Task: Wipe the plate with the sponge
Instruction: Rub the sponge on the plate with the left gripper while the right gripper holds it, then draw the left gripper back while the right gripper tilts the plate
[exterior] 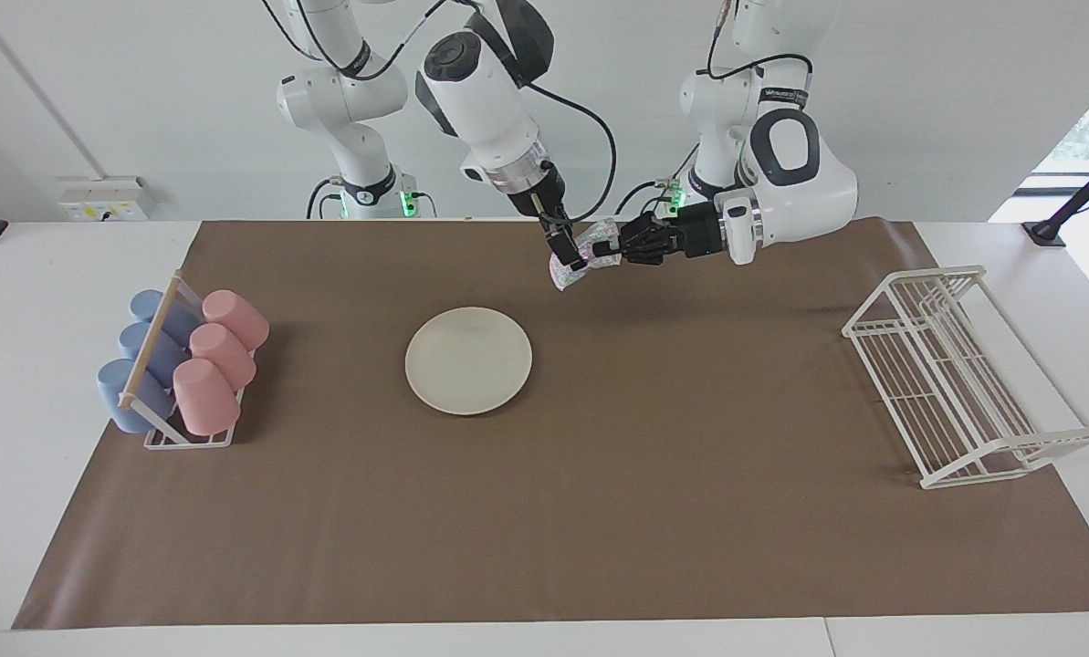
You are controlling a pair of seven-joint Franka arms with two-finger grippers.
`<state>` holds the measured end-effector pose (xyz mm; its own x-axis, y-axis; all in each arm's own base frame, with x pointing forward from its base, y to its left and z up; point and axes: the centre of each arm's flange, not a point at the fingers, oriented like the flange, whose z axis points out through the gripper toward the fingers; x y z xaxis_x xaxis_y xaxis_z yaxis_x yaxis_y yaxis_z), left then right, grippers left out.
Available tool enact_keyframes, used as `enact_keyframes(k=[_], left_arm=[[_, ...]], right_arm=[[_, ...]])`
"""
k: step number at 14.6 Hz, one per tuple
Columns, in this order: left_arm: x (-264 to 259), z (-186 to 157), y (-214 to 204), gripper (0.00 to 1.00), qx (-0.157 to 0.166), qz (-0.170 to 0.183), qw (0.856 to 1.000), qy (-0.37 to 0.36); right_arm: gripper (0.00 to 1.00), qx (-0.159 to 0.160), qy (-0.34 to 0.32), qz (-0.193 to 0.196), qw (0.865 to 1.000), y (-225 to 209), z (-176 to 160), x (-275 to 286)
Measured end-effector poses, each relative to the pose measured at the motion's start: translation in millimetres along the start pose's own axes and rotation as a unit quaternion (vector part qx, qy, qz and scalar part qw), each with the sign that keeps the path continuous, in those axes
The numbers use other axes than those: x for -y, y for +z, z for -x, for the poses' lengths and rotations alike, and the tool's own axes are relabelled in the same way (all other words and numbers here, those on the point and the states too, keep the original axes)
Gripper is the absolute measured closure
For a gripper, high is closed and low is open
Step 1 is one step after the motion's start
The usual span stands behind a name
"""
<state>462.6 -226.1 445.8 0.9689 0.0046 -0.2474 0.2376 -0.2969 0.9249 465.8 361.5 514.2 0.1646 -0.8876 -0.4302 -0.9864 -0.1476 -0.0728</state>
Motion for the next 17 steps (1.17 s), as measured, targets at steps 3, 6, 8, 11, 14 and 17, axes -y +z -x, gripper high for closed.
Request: enact_keyframes(k=[3, 6, 8, 11, 14, 17], left_arm=[[1, 0, 0, 0.95, 0.001, 0.0, 1.0, -0.001], [3, 3, 2, 0.95, 0.008, 0.0, 1.0, -0.002], [4, 4, 3, 0.95, 0.01, 0.0, 1.0, -0.002], [4, 4, 3, 0.89, 0.01, 0.0, 1.0, -0.001], [3, 5, 2, 0.56, 0.009, 0.001, 1.0, 0.0], [3, 4, 1, 0.22, 0.008, 0.001, 1.0, 0.0]], right_arm=[[0.33, 0.001, -0.001, -0.006, 1.0, 2, 1, 0], [0.67, 0.003, 0.002, -0.012, 1.0, 0, 0, 2], [0.83, 0.004, 0.01, -0.015, 1.0, 0, 0, 2], [0.87, 0.004, 0.015, -0.015, 1.0, 0, 0, 2], [0.87, 0.002, 0.015, -0.012, 1.0, 3, 1, 0], [0.87, -0.002, 0.013, -0.015, 1.0, 10, -12, 2]])
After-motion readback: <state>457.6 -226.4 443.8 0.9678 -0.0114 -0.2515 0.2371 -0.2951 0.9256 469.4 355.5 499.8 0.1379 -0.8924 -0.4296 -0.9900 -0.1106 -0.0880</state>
